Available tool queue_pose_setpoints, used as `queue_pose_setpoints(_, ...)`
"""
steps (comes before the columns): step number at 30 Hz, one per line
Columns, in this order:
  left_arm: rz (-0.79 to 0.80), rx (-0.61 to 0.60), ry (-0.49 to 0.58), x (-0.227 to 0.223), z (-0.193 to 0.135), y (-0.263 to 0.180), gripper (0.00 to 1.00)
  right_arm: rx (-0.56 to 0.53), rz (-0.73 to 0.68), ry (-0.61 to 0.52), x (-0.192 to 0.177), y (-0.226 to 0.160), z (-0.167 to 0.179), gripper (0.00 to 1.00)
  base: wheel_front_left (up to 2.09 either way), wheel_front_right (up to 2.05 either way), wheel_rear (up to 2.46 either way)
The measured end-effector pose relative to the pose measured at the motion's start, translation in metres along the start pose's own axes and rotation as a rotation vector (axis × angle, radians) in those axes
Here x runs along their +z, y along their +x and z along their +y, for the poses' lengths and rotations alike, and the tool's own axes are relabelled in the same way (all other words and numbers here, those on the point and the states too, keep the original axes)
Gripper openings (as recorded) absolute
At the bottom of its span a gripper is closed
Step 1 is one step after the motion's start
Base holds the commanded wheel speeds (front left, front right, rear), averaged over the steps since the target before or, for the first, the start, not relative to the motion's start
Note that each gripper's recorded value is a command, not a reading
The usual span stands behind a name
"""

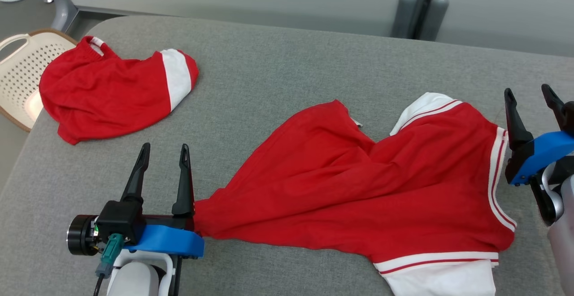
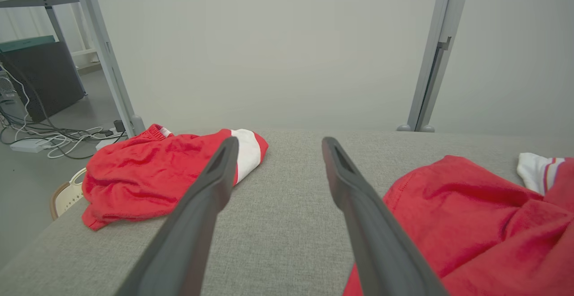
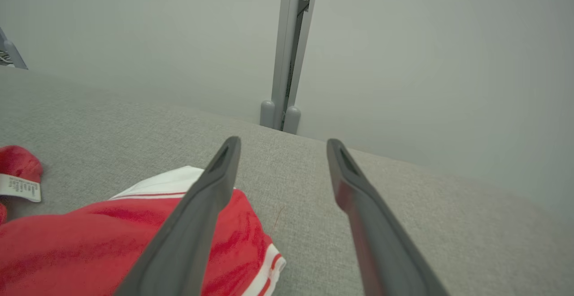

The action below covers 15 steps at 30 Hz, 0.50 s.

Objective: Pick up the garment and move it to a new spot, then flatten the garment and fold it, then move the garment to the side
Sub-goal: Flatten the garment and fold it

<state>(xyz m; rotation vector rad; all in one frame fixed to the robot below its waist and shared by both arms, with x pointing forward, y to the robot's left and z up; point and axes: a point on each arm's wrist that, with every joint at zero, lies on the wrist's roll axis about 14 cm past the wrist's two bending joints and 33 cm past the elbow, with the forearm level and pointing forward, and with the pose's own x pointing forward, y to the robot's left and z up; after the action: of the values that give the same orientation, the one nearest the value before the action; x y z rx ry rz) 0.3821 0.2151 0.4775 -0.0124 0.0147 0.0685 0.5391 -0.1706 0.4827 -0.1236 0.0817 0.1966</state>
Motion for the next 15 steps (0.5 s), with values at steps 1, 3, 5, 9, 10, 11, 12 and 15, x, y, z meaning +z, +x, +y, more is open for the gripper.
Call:
queue_pose_setpoints(1, 0.004, 0.004, -0.004, -0.001, 0.001, 0.0, 1.0, 0.003, 0.034, -0.004, -0.009, 0.004, 0.0, 1.0, 0.0, 0.0, 0.0)
queue_pose_setpoints(3, 0.009, 0.012, -0.01, -0.003, 0.003, 0.001, 1.0, 0.009, 0.119, -0.011, -0.033, 0.008, 0.0, 1.0, 0.0, 0.0, 0.0)
queue_pose_setpoints(5, 0.014, 0.02, -0.014, -0.004, 0.004, 0.0, 1.0, 0.022, 0.181, -0.014, -0.052, 0.009, 0.004, 1.0, 0.0, 0.0, 0.0)
queue_pose_setpoints(9, 0.019, 0.053, -0.022, -0.005, 0.011, -0.003, 1.0, 0.053, 0.296, -0.003, -0.084, 0.006, 0.018, 1.0, 0.0, 0.0, 0.0)
queue_pose_setpoints(10, 0.018, 0.053, -0.023, -0.005, 0.011, -0.003, 1.0, 0.057, 0.32, 0.0, -0.09, 0.004, 0.02, 1.0, 0.0, 0.0, 0.0)
queue_pose_setpoints(11, 0.016, 0.055, -0.024, -0.004, 0.011, -0.003, 1.0, 0.06, 0.336, 0.003, -0.095, 0.002, 0.021, 1.0, 0.0, 0.0, 0.0)
queue_pose_setpoints(12, 0.015, 0.056, -0.024, -0.004, 0.011, -0.003, 1.0, 0.063, 0.347, 0.002, -0.097, 0.0, 0.021, 1.0, 0.0, 0.0, 0.0)
queue_pose_setpoints(15, 0.017, 0.052, -0.03, -0.005, 0.008, -0.001, 1.0, 0.069, 0.403, -0.001, -0.109, -0.007, 0.022, 1.0, 0.0, 0.0, 0.0)
